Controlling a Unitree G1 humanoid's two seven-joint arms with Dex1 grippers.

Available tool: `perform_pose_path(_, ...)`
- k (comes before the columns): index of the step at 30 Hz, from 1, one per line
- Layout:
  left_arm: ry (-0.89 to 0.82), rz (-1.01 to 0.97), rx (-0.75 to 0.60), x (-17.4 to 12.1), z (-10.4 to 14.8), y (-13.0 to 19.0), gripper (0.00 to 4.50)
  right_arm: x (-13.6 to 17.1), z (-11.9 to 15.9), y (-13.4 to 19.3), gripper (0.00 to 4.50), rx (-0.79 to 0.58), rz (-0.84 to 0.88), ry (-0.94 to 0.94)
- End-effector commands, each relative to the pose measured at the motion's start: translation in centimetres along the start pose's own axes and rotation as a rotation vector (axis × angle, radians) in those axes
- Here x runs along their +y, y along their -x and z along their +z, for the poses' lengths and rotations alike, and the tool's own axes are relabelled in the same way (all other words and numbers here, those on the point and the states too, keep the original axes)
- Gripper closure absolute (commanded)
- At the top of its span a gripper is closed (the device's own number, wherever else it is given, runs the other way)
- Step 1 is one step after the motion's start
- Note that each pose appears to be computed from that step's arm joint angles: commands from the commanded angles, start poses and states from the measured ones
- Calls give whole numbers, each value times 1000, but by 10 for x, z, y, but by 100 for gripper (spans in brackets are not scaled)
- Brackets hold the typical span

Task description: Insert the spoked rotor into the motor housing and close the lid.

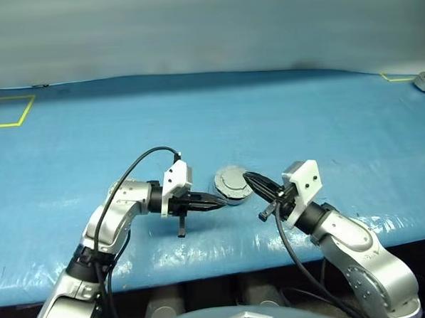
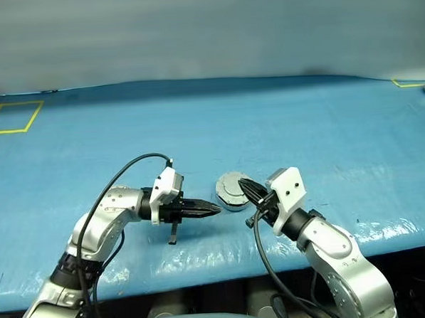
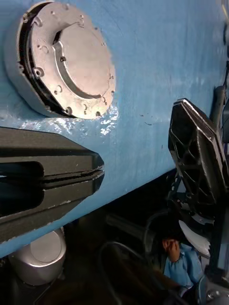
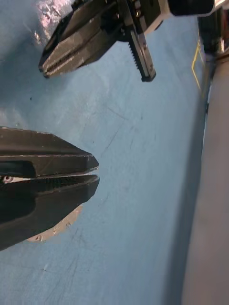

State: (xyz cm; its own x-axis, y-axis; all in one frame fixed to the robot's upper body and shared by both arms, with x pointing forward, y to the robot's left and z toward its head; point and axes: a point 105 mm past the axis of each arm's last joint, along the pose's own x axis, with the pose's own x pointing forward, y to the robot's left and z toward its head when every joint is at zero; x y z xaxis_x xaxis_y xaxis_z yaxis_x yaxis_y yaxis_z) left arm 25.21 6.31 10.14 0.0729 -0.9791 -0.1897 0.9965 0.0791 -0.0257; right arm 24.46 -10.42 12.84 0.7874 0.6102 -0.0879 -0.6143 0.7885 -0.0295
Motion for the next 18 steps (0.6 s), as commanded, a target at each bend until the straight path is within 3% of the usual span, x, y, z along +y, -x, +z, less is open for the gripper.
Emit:
perform_pose_path(1,5,145,-52,14,8,16,450,-10,2,-9,325,-22,-33,70)
perform_pose_path(11,105,269,1,12,-21,30,450,-15,-30,-32,4,117,-17,104)
perform_pose_path(18,117,259,4,6,-27,25,450,-16,-44,-41,4,165,-16,87)
